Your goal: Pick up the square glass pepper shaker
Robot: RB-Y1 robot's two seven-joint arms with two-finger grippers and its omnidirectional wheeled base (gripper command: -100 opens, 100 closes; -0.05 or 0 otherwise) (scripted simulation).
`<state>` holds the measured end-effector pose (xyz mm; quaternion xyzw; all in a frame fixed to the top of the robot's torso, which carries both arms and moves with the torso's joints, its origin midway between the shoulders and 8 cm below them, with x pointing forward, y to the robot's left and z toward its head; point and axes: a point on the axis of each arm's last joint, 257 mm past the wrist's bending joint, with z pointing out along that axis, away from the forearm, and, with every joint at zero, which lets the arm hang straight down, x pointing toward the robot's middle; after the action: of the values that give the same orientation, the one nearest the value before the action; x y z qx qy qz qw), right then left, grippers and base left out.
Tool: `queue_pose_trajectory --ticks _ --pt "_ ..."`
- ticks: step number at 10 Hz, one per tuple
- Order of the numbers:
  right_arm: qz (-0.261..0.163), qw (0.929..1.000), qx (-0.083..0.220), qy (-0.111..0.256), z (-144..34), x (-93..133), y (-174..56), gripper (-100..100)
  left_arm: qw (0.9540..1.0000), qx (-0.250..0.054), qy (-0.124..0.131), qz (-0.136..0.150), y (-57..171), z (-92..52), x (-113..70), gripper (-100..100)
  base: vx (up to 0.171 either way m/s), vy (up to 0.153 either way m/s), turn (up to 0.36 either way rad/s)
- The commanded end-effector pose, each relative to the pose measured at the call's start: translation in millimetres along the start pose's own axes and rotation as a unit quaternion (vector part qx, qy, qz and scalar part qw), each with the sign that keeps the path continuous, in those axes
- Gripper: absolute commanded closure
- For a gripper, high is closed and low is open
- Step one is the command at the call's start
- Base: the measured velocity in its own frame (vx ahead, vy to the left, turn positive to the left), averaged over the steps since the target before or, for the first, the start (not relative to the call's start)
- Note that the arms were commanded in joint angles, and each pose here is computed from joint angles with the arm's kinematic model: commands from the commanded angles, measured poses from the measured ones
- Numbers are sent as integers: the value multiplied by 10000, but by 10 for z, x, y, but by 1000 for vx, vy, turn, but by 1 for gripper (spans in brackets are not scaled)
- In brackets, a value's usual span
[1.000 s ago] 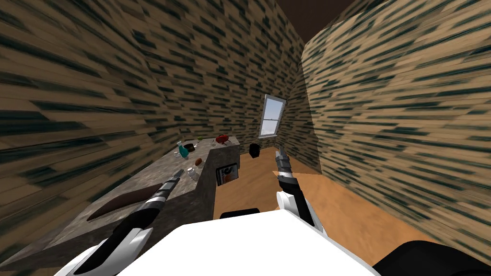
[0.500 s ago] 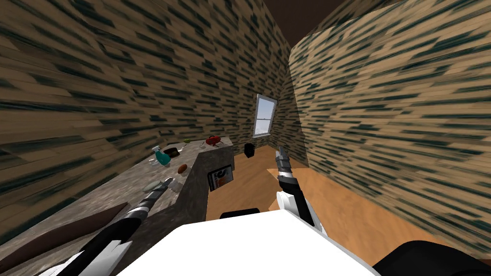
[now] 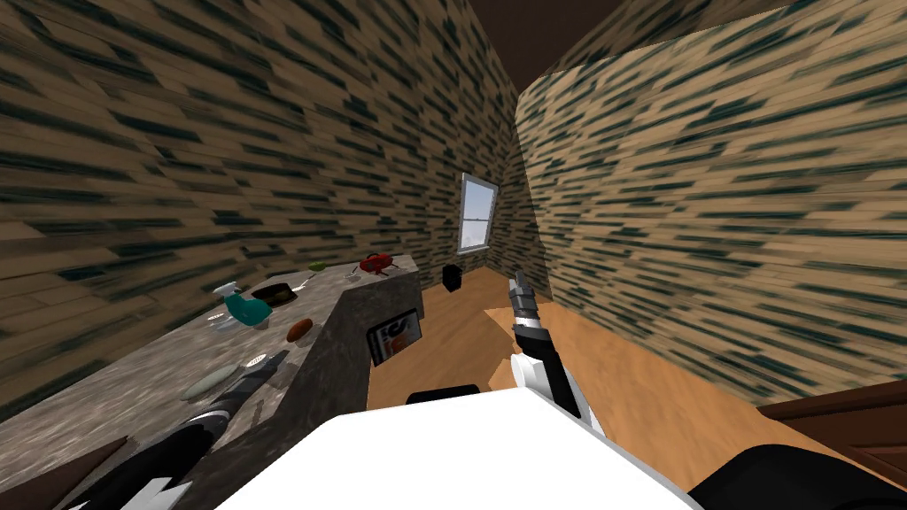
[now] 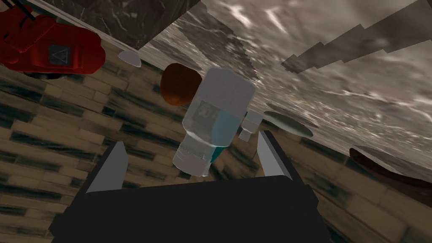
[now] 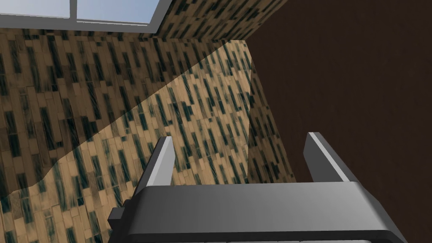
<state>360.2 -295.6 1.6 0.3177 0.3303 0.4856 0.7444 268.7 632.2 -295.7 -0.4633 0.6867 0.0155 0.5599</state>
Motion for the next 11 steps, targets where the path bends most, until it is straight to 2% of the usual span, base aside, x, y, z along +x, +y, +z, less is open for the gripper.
queue_pose_trajectory --ticks 1,5,6,7,8,10,11 --pt "0 10000 0 0 0 0 0 0 9994 -300 -9 167 256 13 -118 -100 50 -48 -130" --pt "0 10000 0 0 0 0 0 0 9948 -874 -51 527 713 -17 -364 -100 34 -30 -116" --pt "-1 10000 0 0 0 0 0 0 9959 -774 -46 472 633 8 -299 -100 17 -7 -17" --pt "-1 10000 0 0 0 -1 0 0 9956 -801 -46 480 645 5 -303 0 0 0 0" --pt "-1 10000 0 0 0 -1 0 0 9953 -844 -51 475 692 48 -277 -100 28 34 -53" --pt "-2 10000 0 0 0 -1 0 0 9952 -851 -51 472 698 48 -275 -100 39 50 -47" --pt "-2 10000 0 0 0 -1 0 0 9952 -853 -52 474 699 51 -274 100 2 7 20"
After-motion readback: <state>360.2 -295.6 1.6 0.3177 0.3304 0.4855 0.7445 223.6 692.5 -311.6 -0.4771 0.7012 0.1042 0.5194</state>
